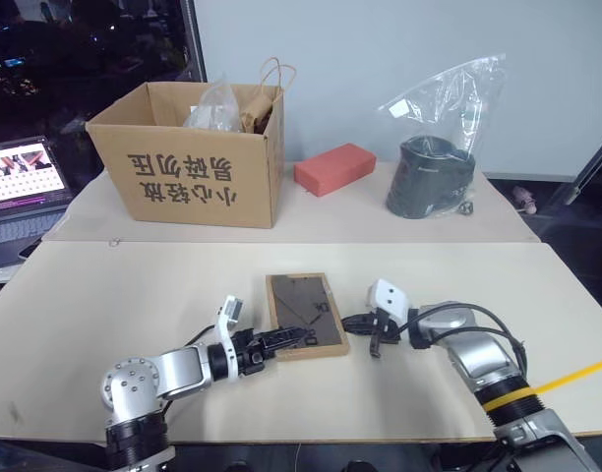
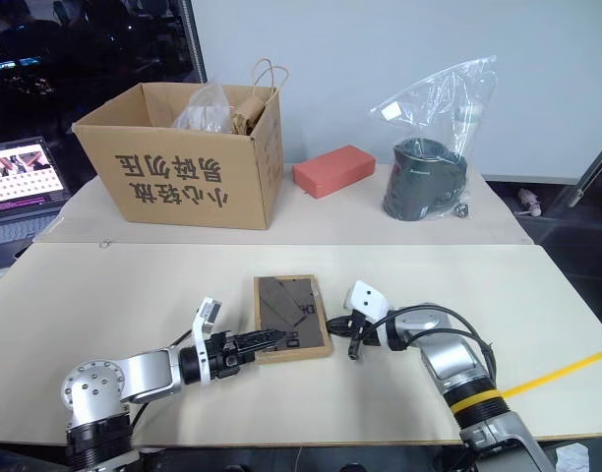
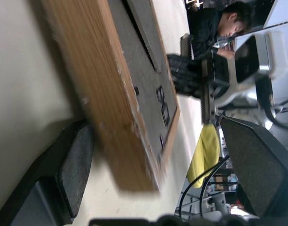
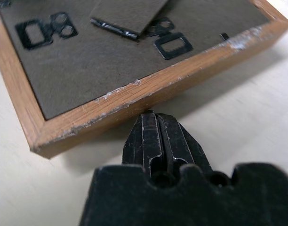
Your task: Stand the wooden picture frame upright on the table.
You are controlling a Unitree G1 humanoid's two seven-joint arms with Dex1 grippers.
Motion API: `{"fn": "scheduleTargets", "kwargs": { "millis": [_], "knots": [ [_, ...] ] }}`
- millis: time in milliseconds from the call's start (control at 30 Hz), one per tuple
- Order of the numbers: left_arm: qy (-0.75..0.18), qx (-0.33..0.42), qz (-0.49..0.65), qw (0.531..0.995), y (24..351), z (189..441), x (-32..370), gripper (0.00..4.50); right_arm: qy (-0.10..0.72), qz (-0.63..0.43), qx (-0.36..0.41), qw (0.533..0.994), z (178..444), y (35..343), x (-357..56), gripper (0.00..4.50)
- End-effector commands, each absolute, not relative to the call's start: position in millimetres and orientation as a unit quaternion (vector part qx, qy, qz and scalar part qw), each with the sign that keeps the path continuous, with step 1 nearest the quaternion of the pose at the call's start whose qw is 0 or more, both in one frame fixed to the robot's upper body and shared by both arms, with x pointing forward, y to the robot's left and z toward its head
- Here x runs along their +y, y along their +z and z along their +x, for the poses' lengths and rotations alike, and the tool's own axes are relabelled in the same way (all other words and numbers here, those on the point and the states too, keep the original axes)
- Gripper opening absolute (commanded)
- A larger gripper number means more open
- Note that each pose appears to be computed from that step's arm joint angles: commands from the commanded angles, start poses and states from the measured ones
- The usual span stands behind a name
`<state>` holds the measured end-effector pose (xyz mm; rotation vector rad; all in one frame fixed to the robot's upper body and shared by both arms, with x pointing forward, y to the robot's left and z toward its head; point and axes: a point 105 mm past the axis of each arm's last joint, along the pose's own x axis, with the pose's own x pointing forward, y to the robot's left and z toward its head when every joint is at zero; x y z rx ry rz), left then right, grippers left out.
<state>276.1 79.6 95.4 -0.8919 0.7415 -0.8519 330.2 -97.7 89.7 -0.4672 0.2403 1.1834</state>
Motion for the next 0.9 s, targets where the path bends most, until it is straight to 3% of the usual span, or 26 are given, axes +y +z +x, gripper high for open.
{"fn": "scheduleTargets", "kwargs": {
  "millis": [33,267,400,600,767,867,900],
  "knots": [
    [-0.385,0.361,-0.429,0.733,88,277,69,4.46,0.563,-0.213,0.1,0.792,325,93,-88,0.0],
    [-0.373,0.359,-0.422,0.744,85,272,90,4.46,0.543,-0.21,0.1,0.807,331,98,-97,0.0],
    [-0.38,0.346,-0.424,0.746,93,272,105,3.47,0.532,-0.213,0.099,0.814,337,100,-103,0.0],
    [-0.385,0.33,-0.428,0.748,104,277,114,1.25,0.522,-0.218,0.099,0.819,343,102,-110,0.0],
    [-0.433,0.279,-0.437,0.738,132,279,116,1.26,0.497,-0.192,0.085,0.842,352,123,-124,0.0],
    [-0.47,0.256,-0.414,0.737,149,270,119,1.26,0.49,-0.078,0.074,0.865,356,160,-135,0.0],
    [-0.486,0.247,-0.402,0.736,155,266,119,1.26,0.504,-0.017,0.071,0.86,351,178,-138,0.3]
  ]
}}
